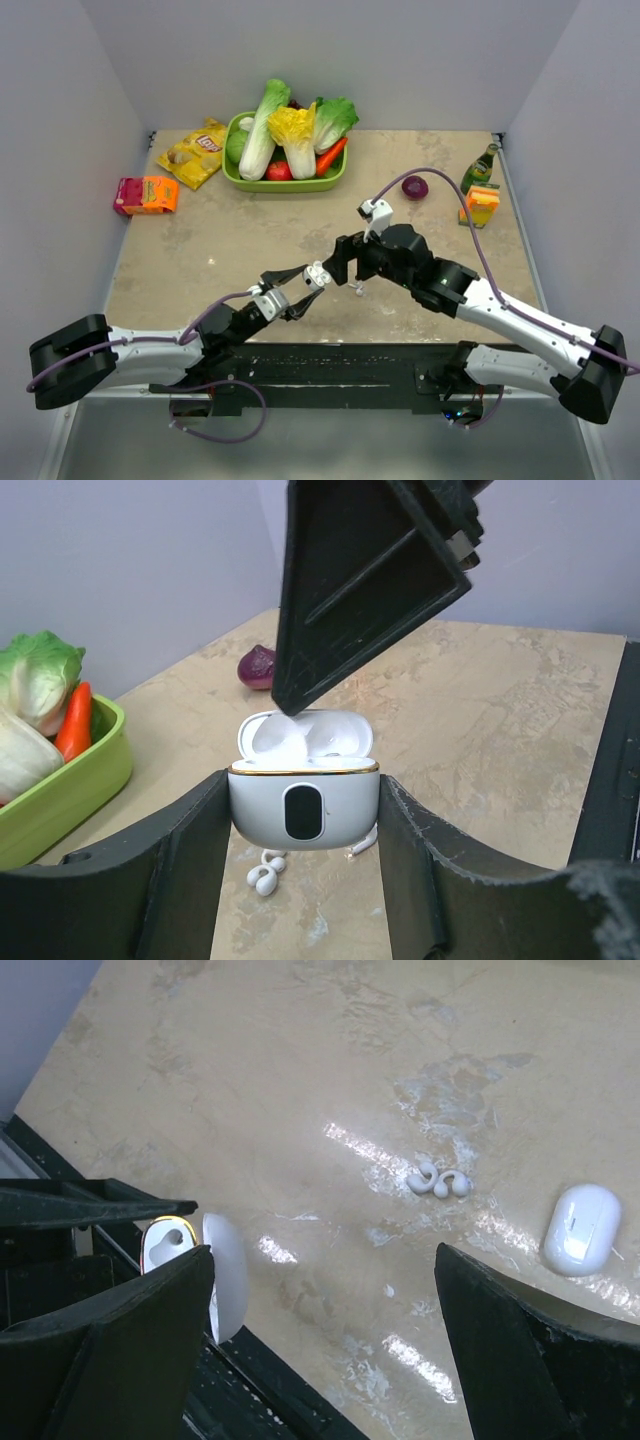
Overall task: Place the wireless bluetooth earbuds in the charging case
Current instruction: Open the charging case.
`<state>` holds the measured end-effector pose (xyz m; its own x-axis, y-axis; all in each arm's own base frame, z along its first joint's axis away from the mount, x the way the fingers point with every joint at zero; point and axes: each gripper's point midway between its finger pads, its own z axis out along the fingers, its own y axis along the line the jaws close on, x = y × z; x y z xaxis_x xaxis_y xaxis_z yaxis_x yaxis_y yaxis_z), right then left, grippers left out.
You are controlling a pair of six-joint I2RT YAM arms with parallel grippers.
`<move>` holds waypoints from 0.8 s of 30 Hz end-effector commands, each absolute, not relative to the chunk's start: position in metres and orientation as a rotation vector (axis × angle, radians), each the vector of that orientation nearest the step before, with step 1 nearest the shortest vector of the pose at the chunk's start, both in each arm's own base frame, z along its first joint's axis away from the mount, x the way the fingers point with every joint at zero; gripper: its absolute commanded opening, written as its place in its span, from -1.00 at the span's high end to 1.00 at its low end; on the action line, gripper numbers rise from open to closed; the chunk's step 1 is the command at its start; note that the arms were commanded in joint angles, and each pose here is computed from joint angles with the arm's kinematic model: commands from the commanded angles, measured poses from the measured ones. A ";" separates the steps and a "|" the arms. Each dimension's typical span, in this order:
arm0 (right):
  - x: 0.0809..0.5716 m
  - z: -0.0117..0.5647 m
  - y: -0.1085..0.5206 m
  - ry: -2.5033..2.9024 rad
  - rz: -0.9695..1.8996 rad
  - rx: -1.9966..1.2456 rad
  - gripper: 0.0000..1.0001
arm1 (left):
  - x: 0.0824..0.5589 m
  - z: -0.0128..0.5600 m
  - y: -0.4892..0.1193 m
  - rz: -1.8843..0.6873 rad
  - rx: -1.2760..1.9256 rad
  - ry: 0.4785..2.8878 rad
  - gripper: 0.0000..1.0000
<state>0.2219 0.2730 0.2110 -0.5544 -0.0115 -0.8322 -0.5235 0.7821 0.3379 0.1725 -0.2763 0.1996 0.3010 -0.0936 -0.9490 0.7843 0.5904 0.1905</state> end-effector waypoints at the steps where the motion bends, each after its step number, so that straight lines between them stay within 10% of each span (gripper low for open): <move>1: 0.211 0.250 0.277 1.905 0.887 -0.376 -0.85 | 0.170 0.228 -0.271 -0.670 0.681 1.031 1.00; 24: 0.198 0.250 0.312 1.942 1.234 -0.380 -0.21 | 0.163 0.240 -0.263 -0.677 0.648 0.969 1.00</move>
<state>0.2005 0.3036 0.2363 -0.6326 0.1159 -0.7658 -0.5954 0.5596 0.5765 0.1691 -0.2708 0.2154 0.3408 -0.1429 -0.9292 0.7727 0.6056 0.1902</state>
